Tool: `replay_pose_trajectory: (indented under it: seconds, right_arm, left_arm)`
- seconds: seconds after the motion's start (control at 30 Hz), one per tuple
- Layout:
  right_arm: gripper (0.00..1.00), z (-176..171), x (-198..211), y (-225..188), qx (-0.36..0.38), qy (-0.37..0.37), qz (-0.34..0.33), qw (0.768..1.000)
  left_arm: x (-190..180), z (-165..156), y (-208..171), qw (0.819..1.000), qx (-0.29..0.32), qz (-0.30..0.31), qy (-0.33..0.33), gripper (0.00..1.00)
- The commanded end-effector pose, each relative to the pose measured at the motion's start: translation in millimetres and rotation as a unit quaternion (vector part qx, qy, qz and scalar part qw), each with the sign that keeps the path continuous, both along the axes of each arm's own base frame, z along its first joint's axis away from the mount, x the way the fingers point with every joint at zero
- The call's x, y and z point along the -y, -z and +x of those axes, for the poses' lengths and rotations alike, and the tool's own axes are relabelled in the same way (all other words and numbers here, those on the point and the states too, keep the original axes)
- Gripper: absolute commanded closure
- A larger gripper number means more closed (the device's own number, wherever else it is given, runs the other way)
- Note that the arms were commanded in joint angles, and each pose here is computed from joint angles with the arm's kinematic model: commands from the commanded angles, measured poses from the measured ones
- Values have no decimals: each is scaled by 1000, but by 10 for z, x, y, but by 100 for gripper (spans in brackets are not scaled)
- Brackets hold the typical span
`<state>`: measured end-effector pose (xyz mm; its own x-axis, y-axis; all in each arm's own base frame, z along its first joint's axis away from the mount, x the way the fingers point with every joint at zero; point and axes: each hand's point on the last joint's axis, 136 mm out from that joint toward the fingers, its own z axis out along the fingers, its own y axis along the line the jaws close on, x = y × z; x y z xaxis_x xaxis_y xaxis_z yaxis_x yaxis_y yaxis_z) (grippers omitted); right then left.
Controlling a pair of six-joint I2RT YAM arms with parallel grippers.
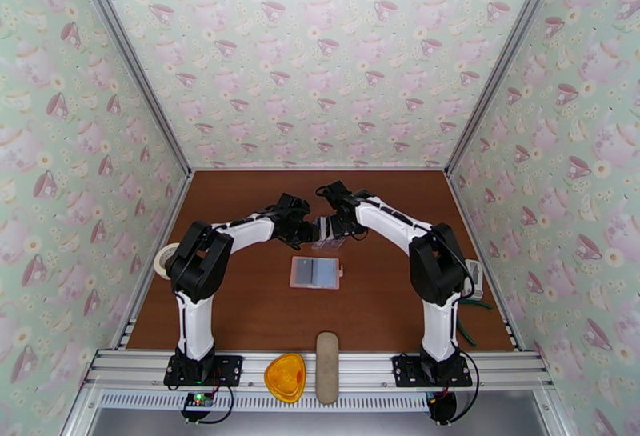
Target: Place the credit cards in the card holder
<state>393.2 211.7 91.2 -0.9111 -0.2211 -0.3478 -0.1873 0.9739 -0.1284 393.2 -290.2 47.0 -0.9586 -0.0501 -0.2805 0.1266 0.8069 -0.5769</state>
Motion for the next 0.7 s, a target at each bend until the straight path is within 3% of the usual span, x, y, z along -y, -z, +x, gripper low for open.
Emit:
replay_pose_trajectory:
  seconds: [0.0,0.67]
  right_arm:
    - [50,19,109,-170,13,1,-21,1000]
    - [67,3,86,-242,12,-3,-13,1000]
  left_arm:
    - [-178,-69,189,999,-26,37,-12,63]
    - [-184,-52,183,999,-26,33,-14,63]
